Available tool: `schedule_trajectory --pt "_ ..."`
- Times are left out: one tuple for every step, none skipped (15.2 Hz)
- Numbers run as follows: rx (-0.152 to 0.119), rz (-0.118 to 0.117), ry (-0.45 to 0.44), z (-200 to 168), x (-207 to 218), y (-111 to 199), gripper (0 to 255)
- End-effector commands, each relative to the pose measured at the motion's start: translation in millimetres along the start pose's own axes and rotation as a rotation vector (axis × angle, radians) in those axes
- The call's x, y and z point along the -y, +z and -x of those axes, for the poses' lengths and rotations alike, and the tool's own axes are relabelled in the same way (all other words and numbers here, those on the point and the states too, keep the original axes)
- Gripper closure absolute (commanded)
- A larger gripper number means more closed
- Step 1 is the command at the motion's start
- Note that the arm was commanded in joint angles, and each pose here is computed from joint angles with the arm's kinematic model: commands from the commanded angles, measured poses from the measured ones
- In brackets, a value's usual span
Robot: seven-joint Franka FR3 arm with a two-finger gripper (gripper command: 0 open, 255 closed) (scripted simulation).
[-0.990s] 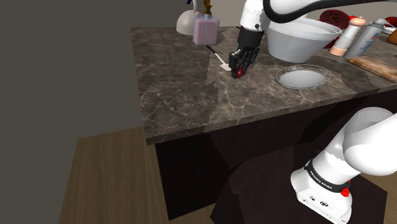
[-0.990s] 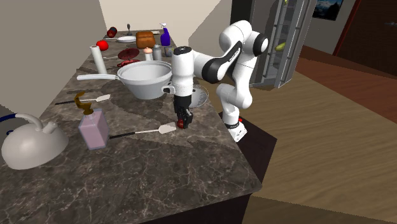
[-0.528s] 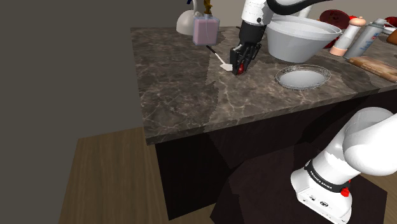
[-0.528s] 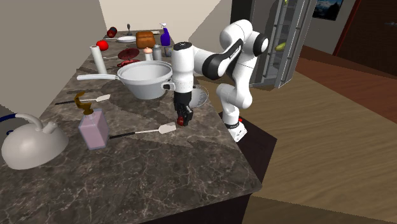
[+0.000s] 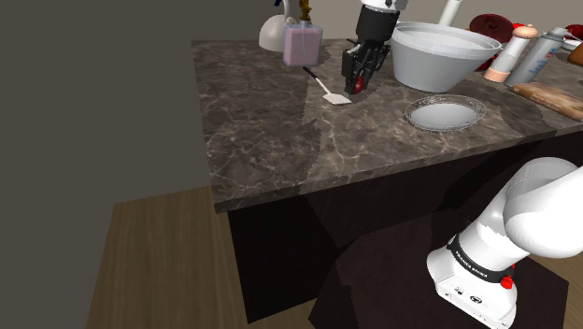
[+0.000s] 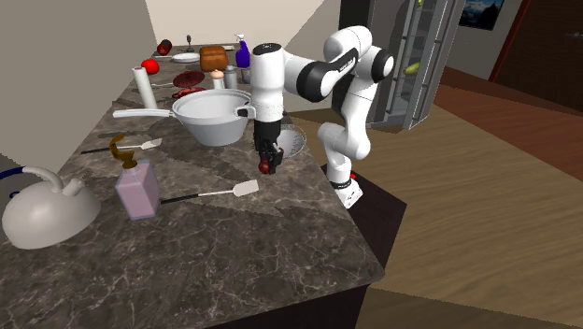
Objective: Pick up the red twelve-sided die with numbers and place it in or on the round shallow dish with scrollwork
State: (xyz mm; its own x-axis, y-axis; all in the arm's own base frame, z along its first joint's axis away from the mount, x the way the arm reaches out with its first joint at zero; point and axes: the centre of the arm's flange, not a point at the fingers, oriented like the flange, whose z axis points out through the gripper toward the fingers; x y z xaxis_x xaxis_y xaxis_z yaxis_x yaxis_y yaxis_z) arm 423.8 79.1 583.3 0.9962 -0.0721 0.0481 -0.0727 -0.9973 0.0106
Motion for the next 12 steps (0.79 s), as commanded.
schedule_trajectory --pt "0.0 0.0 0.0 -1 0 -10 255" --pt "0.0 0.0 0.0 -1 0 -15 255" --pt "0.0 0.0 0.0 -2 0 -20 255" --pt "0.0 0.0 0.0 -2 0 -25 255" --pt "0.0 0.0 0.0 -2 0 -31 255" --pt "0.0 0.0 0.0 -2 0 -36 255" --pt "0.0 0.0 0.0 -3 0 -41 255" --pt "0.0 0.0 0.0 -3 0 -46 255" --pt "0.0 0.0 0.0 -3 0 -52 255" --pt "0.0 0.0 0.0 -3 0 -57 255" --pt "0.0 0.0 0.0 -4 -1 -61 255" --pt "0.0 0.0 0.0 6 -10 -61 255"
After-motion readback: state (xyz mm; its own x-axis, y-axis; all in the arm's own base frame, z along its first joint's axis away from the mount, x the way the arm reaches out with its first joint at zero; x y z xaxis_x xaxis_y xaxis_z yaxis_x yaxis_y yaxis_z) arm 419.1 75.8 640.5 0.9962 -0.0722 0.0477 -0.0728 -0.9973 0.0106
